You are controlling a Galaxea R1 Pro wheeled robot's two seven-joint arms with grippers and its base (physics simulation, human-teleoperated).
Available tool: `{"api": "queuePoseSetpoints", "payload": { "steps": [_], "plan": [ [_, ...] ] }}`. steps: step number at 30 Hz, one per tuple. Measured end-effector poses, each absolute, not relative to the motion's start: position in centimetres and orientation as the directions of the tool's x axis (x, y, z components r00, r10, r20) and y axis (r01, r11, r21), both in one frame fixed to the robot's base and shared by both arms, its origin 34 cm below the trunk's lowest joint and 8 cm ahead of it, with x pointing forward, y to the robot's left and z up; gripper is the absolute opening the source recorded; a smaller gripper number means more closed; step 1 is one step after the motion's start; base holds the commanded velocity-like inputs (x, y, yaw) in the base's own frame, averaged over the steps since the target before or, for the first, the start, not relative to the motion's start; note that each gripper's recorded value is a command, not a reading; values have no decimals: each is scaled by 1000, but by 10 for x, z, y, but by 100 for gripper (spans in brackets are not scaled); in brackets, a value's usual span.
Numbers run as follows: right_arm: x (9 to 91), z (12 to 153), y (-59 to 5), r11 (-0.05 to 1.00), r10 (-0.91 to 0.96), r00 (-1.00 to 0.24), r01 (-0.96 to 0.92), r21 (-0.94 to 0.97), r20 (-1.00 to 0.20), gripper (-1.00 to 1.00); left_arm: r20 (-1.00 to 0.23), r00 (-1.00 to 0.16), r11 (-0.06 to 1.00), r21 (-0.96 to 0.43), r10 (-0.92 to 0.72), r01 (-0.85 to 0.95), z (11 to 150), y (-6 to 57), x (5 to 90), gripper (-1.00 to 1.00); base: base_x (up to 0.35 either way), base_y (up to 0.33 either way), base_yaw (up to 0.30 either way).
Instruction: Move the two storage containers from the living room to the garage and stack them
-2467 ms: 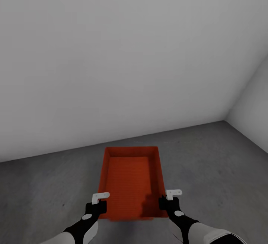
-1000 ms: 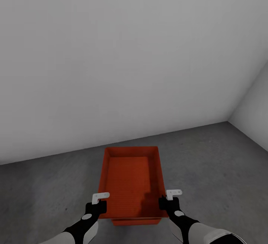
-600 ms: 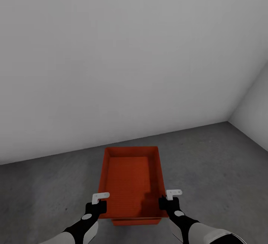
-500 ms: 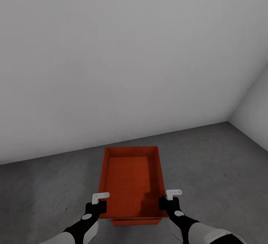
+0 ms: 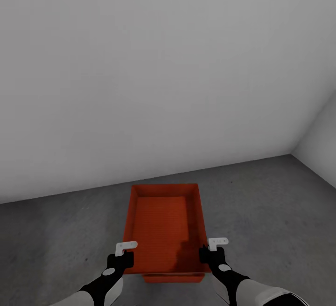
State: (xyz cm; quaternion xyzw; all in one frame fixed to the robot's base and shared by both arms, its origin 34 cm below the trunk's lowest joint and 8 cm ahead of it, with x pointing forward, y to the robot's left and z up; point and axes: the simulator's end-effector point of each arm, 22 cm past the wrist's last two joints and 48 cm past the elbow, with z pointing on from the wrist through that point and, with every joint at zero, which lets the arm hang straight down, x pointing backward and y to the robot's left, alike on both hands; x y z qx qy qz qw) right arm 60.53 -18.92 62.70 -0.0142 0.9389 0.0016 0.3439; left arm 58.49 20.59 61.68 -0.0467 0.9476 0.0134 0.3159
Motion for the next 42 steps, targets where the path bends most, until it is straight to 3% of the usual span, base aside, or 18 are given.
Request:
{"api": "queuePoseSetpoints", "payload": {
  "steps": [42],
  "plan": [
    [605,627,-189,1000,-26,-763,-28,-7,-646,-100,-599,-796,995,-4,-80,-97,617,206,585,-100,0,-52,0]
  ]
}}
